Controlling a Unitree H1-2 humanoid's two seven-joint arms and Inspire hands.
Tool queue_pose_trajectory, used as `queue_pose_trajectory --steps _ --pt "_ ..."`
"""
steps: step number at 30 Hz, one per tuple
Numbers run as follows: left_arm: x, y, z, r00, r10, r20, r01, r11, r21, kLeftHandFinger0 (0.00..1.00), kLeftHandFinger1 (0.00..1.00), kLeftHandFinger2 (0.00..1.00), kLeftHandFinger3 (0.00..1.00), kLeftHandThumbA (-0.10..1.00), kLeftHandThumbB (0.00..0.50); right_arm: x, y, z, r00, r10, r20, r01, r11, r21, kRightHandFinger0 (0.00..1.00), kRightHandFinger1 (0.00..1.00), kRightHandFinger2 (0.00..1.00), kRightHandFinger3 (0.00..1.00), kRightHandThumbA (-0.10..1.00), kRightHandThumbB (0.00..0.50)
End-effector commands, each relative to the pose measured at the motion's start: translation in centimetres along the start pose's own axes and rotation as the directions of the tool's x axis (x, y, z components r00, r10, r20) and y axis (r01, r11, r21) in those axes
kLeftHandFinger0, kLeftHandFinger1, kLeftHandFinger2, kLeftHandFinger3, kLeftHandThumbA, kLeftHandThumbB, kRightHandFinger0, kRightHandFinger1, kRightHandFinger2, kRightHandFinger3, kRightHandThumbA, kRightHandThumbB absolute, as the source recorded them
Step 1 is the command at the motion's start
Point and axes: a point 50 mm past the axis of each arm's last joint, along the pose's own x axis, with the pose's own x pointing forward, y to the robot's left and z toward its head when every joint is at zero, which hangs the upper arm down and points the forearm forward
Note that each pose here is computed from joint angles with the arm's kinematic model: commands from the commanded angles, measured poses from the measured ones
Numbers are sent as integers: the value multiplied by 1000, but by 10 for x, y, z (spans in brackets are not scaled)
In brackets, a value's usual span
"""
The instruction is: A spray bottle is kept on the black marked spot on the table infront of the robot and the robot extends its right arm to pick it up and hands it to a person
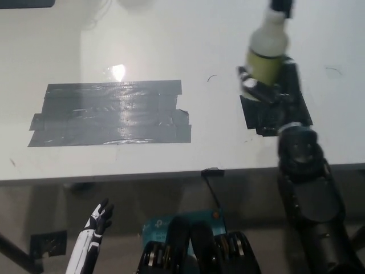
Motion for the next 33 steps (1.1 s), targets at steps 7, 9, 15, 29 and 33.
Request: queue_pose_trajectory --steps 7,9,15,29,33 --pt "1 -1 9 999 -6 41 5 1000 8 1000 1000 1000 1000 1000 315 16 58 34 986 163 17 -164 986 25 20 464 807 752 -12 177" --pt "-1 -2 9 999 -8 37 8 1000 9 1000 1000 1000 1000 1000 315 15 70 29 981 195 -22 -193 979 71 4 451 792 773 -86 157" --pt "3 -2 11 999 -16 52 15 1000 19 1000 1000 1000 1000 1000 323 18 92 14 961 256 -103 -227 947 227 20 497 859 892 -100 122" --pt "4 3 15 998 -38 56 33 996 85 1000 1000 1000 1000 1000 309 22 109 21 950 286 -129 -239 927 290 5 485 869 897 -100 124" --pt "3 4 15 998 -37 50 33 996 89 1000 1000 1000 1000 1000 304 22 110 24 948 299 -106 -258 922 287 106 578 971 998 9 221"
